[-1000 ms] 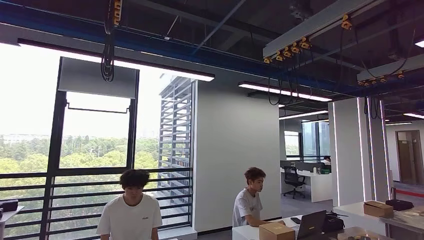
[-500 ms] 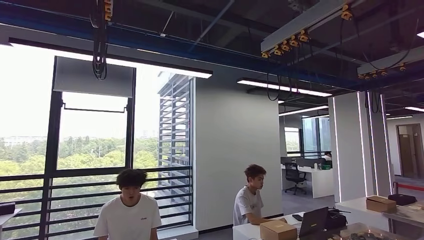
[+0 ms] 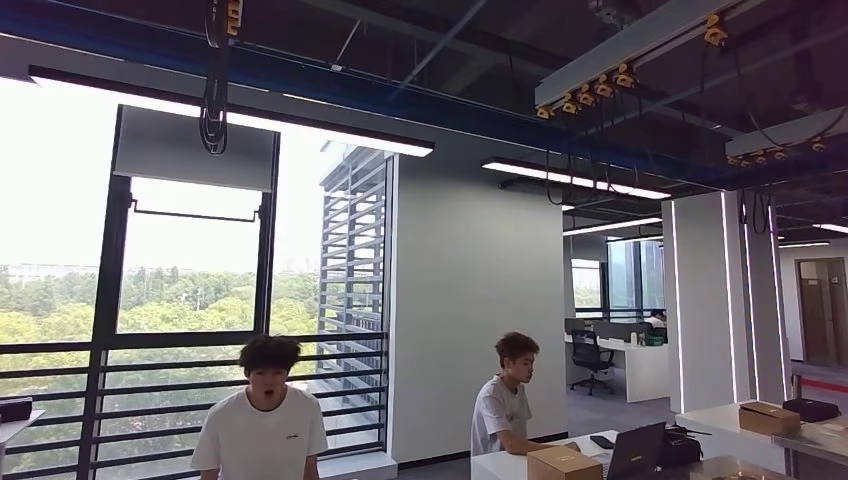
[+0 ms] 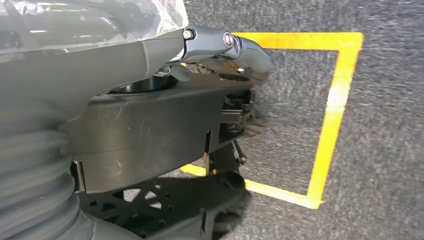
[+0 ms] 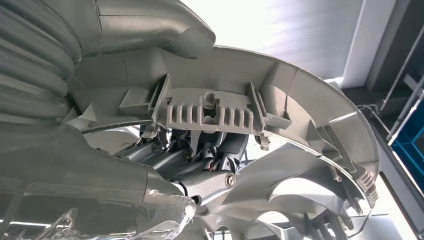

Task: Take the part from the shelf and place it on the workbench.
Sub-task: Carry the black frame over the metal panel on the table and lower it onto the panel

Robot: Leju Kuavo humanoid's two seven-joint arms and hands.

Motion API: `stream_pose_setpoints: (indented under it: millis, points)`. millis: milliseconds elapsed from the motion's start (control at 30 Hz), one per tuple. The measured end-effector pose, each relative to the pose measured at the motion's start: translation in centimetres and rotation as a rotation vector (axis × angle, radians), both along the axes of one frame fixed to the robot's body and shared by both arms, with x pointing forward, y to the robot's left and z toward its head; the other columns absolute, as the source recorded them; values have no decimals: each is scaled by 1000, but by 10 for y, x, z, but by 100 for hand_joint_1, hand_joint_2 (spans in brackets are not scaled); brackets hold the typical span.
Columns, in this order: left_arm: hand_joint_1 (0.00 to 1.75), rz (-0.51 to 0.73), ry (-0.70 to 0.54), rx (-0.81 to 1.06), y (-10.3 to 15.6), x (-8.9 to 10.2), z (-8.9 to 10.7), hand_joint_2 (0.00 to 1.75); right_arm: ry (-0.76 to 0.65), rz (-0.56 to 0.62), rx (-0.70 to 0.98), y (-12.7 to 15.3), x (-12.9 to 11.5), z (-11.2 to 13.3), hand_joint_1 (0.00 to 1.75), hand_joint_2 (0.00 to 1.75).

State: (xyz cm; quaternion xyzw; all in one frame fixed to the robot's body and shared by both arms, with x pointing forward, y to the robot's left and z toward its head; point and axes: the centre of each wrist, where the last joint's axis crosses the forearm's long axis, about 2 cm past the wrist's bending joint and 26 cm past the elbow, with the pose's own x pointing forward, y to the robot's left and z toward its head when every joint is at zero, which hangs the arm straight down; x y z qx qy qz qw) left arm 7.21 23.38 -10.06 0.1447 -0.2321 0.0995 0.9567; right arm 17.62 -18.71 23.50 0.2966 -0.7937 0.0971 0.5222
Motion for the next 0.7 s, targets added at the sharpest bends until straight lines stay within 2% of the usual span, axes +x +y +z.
stream_pose_setpoints:
  millis: [700]
  points:
    - [0, -1, -4, 6, 1, 0, 0, 175, -3, 2, 2, 1, 0, 1, 175, 175]
